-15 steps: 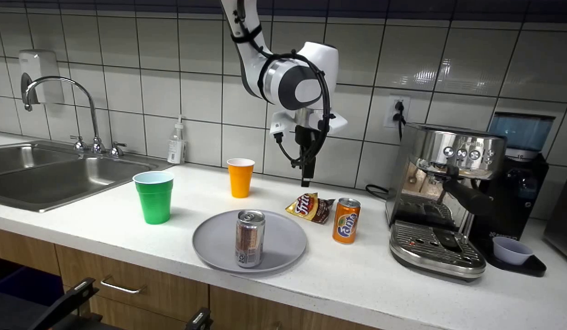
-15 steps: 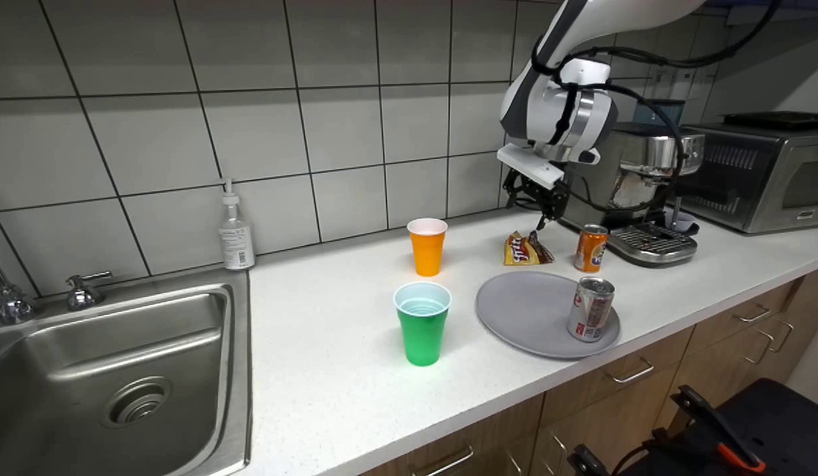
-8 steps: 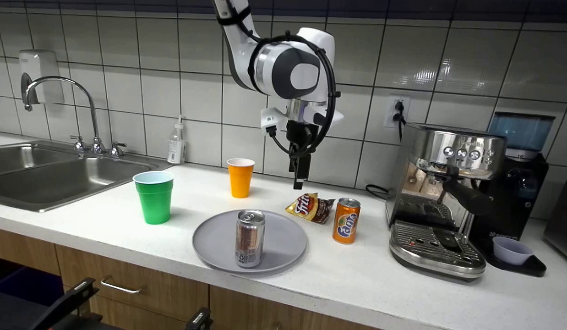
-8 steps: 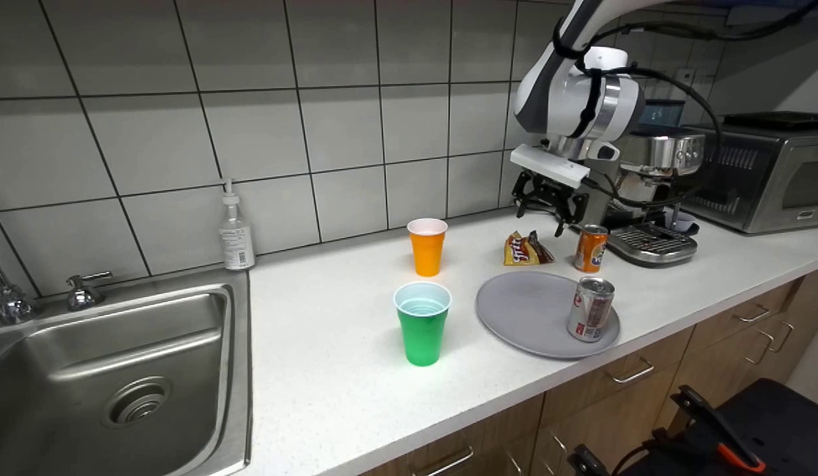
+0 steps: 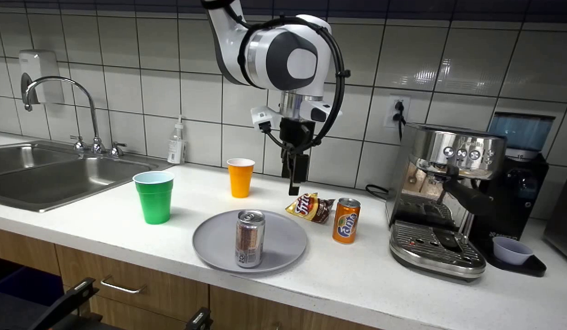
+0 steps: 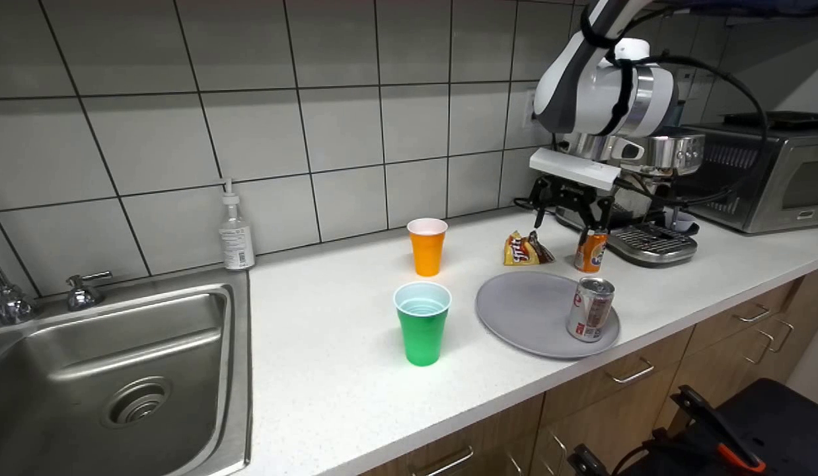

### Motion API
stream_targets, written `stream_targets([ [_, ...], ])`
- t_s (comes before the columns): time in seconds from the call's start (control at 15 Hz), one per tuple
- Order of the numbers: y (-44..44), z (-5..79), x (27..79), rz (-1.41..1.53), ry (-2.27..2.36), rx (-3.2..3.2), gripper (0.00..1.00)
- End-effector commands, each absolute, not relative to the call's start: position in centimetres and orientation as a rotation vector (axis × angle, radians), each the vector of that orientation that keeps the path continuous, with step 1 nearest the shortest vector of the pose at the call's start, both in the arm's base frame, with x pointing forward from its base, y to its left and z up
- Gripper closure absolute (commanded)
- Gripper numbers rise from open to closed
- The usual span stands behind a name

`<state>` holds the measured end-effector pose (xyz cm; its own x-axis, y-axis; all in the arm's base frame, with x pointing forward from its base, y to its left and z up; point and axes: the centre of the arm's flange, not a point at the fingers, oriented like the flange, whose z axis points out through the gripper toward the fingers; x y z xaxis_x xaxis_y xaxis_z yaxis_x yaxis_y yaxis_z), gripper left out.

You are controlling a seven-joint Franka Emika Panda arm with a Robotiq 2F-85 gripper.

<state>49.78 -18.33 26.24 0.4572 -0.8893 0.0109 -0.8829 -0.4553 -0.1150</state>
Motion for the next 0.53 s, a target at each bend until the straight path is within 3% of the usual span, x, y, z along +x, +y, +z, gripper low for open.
stream_targets([
  [0.0,-17.3,27.8,46.9,-0.06,1.534,-2.644,0.0],
  [0.47,-16.4,26.8,44.4,-0.017,1.524,-2.646,0.0],
])
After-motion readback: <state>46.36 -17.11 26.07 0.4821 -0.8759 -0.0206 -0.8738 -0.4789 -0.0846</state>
